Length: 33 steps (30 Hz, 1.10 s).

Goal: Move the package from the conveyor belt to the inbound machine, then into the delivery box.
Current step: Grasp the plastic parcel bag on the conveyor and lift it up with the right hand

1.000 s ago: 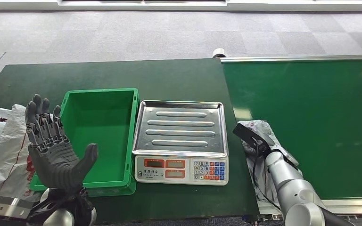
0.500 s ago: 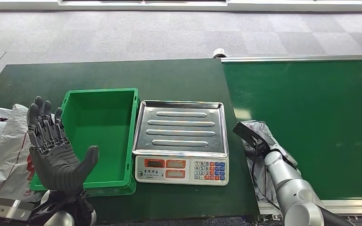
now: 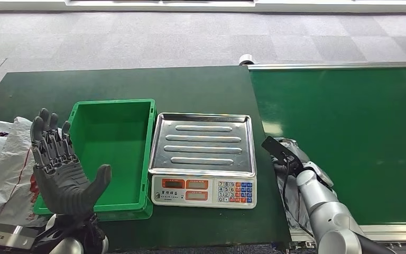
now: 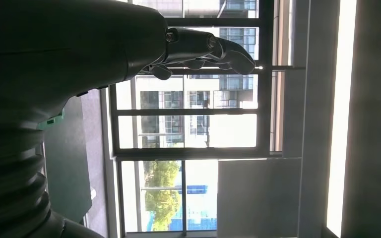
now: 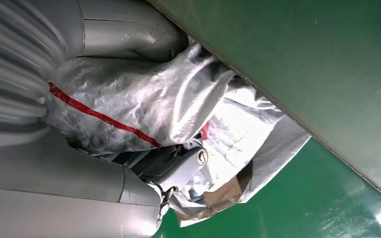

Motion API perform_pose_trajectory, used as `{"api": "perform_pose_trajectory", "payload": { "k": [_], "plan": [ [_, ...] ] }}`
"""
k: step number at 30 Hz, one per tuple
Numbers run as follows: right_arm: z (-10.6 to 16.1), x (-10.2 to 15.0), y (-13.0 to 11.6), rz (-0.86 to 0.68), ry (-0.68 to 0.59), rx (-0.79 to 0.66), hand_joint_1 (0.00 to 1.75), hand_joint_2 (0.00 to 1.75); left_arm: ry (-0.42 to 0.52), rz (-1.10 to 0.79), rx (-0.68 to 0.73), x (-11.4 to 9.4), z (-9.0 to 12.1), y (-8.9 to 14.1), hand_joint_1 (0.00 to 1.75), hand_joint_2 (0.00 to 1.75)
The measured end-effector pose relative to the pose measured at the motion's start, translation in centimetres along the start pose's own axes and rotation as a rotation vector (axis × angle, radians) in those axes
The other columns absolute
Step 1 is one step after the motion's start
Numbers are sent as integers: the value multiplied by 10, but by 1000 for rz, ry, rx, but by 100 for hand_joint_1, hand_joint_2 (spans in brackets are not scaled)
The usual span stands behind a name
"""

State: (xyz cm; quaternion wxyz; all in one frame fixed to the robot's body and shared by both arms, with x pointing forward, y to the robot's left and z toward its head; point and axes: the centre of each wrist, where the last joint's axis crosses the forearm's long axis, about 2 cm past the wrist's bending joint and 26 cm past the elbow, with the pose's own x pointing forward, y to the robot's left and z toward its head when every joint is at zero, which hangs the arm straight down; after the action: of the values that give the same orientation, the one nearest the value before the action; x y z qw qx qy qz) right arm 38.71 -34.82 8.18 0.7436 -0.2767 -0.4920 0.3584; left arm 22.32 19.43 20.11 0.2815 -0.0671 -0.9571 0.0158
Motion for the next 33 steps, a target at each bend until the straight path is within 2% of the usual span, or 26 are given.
{"api": "perform_pose_trajectory", "payload": {
  "k": [10, 13, 15, 19, 22, 27, 33],
  "plan": [
    [1, 9, 1, 7, -15, -32, 175, 175, -2, -5, 2, 0, -1, -1, 0, 175],
    [2, 12, 0, 1, -21, -103, 175, 175, -4, -9, 6, 1, 0, -1, 0, 175],
    [5, 16, -4, -4, -38, -283, 175, 175, -5, -10, 10, 3, 0, -1, 0, 175],
    [34, 43, -39, 42, -153, -909, 175, 175, 0, 10, 13, 5, 2, -4, 0, 175],
    [66, 69, -68, 92, -273, -1188, 175, 175, 7, 23, 17, 3, 2, -6, 0, 175],
    [100, 90, -87, 118, -379, -1357, 175, 175, 15, 31, 23, 1, 2, -8, 0, 175],
    [120, 108, -97, 165, -503, -1459, 175, 175, 18, 46, 34, -3, 0, -11, 0, 175]
  ]
}}
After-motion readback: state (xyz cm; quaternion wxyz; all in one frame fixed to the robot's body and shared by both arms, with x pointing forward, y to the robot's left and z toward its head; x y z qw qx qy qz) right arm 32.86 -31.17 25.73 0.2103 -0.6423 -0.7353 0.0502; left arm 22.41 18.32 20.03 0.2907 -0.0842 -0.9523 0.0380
